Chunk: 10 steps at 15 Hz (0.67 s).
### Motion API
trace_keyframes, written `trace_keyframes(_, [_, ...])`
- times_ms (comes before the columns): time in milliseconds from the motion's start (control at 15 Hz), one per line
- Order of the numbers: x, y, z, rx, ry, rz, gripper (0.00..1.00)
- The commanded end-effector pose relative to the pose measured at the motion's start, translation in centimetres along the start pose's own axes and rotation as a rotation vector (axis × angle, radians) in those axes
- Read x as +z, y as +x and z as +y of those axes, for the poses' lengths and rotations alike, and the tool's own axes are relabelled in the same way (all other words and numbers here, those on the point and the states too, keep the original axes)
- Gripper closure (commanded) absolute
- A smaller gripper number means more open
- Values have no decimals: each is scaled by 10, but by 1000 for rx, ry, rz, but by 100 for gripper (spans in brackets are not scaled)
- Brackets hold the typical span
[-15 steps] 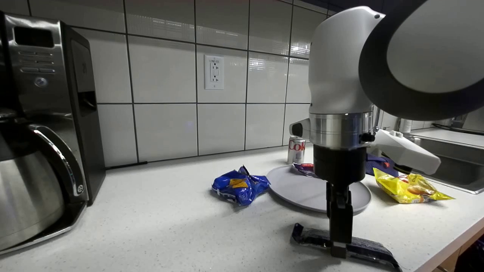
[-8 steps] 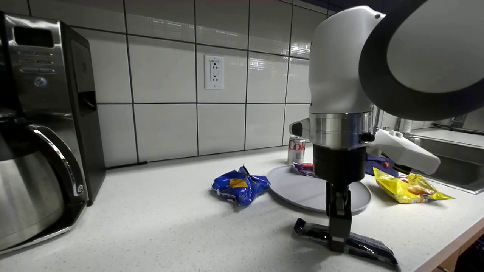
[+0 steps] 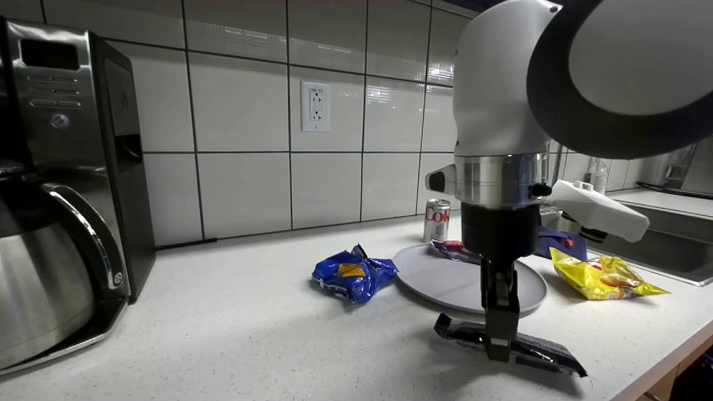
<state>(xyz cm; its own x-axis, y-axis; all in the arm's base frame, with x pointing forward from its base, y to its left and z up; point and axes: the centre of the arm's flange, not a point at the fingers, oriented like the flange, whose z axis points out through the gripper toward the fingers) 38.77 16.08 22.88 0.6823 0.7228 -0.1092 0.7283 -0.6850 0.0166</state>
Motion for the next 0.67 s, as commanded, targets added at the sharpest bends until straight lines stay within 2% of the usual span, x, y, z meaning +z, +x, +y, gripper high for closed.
trace_keyframes(0, [-28, 1, 9, -23, -33, -24, 92])
trace_keyframes(267, [-44, 4, 26, -34, -70, -38, 92])
trace_keyframes(600, [-52, 9, 65, -7, -103, -35, 92])
